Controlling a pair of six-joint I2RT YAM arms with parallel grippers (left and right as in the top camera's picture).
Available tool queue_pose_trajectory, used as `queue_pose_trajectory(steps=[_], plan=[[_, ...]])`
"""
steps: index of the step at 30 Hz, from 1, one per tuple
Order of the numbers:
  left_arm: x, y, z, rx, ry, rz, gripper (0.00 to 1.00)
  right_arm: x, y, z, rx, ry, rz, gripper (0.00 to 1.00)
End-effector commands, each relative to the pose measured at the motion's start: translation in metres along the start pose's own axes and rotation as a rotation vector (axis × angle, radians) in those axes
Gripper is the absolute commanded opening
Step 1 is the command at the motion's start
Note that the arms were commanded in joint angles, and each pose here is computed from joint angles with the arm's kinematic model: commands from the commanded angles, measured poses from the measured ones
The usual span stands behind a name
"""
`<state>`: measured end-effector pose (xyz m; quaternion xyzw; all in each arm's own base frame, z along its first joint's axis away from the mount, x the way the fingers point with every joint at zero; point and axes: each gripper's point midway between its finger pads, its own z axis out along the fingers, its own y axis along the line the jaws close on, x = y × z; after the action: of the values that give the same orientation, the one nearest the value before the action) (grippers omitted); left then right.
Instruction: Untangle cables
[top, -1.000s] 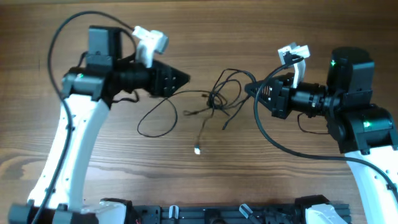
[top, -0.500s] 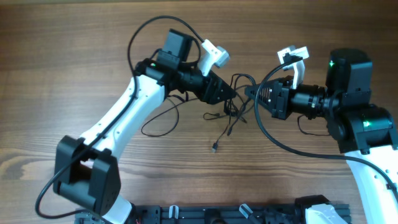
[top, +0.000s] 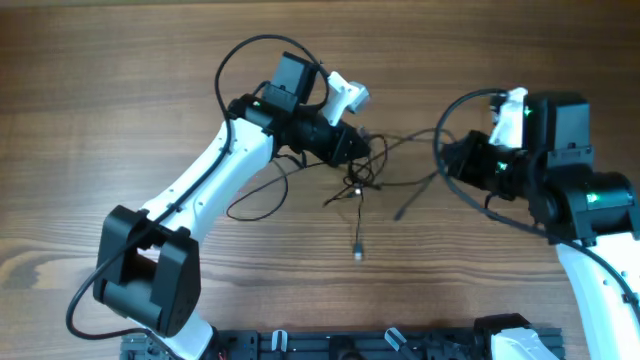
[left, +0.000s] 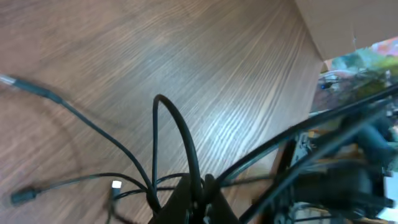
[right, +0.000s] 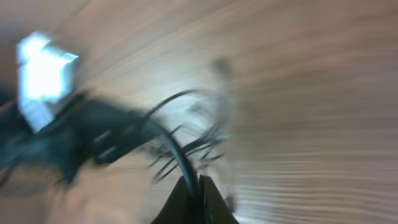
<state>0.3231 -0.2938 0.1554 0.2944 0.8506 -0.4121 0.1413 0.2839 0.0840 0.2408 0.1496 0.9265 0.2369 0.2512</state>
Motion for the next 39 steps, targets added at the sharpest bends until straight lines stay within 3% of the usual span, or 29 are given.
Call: queue_pose_trajectory(steps=[1, 2, 3, 5, 7, 9, 12, 15, 19, 27, 33, 39], plan=[[-0.007, 0.017, -0.030, -0.072, -0.043, -0.061, 0.04, -0.029, -0.072, 0.003, 0.330, -0.134, 0.128, 0.12], [-0.008, 0.016, -0.041, -0.081, -0.058, -0.067, 0.04, -0.030, -0.084, 0.012, 0.364, -0.109, 0.153, 0.45], [-0.007, 0.013, -0.049, -0.085, -0.066, -0.070, 0.04, -0.028, -0.085, 0.021, 0.343, -0.064, 0.156, 0.70], [-0.006, 0.002, -0.063, -0.090, -0.076, -0.069, 0.04, -0.019, -0.061, 0.038, 0.176, 0.046, 0.074, 0.94], [-0.005, -0.012, -0.077, -0.092, -0.095, -0.055, 0.04, -0.011, -0.011, 0.041, -0.100, 0.128, -0.067, 1.00], [-0.007, -0.026, -0.091, -0.094, -0.125, -0.040, 0.04, -0.007, 0.040, 0.025, -0.357, 0.132, -0.203, 0.99], [-0.013, -0.028, -0.106, -0.126, -0.181, -0.142, 0.04, 0.000, 0.090, 0.003, -0.542, 0.099, -0.312, 0.99], [-0.027, -0.012, -0.126, -0.160, -0.287, -0.342, 0.04, 0.014, 0.107, 0.014, -0.531, 0.131, -0.319, 0.97], [-0.041, 0.001, -0.152, -0.158, -0.393, -0.461, 0.04, 0.028, 0.108, 0.041, -0.452, 0.193, -0.251, 0.94], [-0.041, 0.003, -0.159, -0.165, -0.411, -0.471, 0.04, 0.064, 0.154, 0.114, -0.494, 0.383, -0.084, 0.66], [-0.041, 0.003, -0.160, -0.168, -0.412, -0.471, 0.04, 0.078, 0.168, 0.145, -0.489, 0.438, 0.018, 0.61], [-0.044, 0.007, -0.163, -0.185, -0.430, -0.459, 0.04, 0.083, 0.158, 0.167, -0.436, 0.445, 0.037, 0.27]])
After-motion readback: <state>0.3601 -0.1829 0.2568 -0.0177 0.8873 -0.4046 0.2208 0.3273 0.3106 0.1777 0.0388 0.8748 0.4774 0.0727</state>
